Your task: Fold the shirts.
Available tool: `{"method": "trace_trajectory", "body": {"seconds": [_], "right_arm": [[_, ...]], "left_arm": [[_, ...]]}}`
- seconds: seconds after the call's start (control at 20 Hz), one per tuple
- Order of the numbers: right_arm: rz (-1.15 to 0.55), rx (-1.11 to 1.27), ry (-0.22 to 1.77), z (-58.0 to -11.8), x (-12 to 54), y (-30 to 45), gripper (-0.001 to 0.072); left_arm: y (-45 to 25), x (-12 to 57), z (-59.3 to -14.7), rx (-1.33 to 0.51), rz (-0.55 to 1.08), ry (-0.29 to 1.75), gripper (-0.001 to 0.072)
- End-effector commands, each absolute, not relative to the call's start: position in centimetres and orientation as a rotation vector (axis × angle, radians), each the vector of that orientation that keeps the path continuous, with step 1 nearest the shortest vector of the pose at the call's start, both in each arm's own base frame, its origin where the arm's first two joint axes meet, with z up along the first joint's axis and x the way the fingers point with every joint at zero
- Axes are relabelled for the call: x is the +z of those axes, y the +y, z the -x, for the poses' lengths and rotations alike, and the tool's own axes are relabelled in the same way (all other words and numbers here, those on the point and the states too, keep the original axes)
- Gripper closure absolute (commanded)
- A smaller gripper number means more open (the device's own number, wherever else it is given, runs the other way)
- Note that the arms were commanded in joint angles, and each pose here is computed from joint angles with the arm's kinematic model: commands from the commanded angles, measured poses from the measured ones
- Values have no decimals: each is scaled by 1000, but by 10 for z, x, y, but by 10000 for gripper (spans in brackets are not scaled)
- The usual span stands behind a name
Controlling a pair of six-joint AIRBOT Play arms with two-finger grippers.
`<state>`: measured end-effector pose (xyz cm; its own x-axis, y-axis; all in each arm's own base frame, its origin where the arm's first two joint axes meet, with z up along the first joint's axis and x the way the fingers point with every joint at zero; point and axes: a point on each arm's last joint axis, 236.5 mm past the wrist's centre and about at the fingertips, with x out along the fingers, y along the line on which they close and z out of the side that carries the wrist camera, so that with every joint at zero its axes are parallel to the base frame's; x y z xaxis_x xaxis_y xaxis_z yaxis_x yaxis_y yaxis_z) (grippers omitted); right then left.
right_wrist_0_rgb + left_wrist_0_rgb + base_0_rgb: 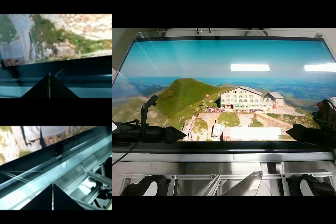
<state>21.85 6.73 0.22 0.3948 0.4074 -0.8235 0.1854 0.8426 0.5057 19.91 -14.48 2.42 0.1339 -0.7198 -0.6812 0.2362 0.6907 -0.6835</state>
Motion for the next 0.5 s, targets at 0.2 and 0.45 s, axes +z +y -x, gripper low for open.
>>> {"method": "trace_trajectory", "body": {"seconds": [0.2,0.45], "right_arm": [[-661,237,1164,-217,9,93,696],[-661,237,1164,-217,9,93,696]], "left_arm": [[-144,25,-193,-718,443,1213,689],[-145,41,-190,-722,393,1126,689]]}}
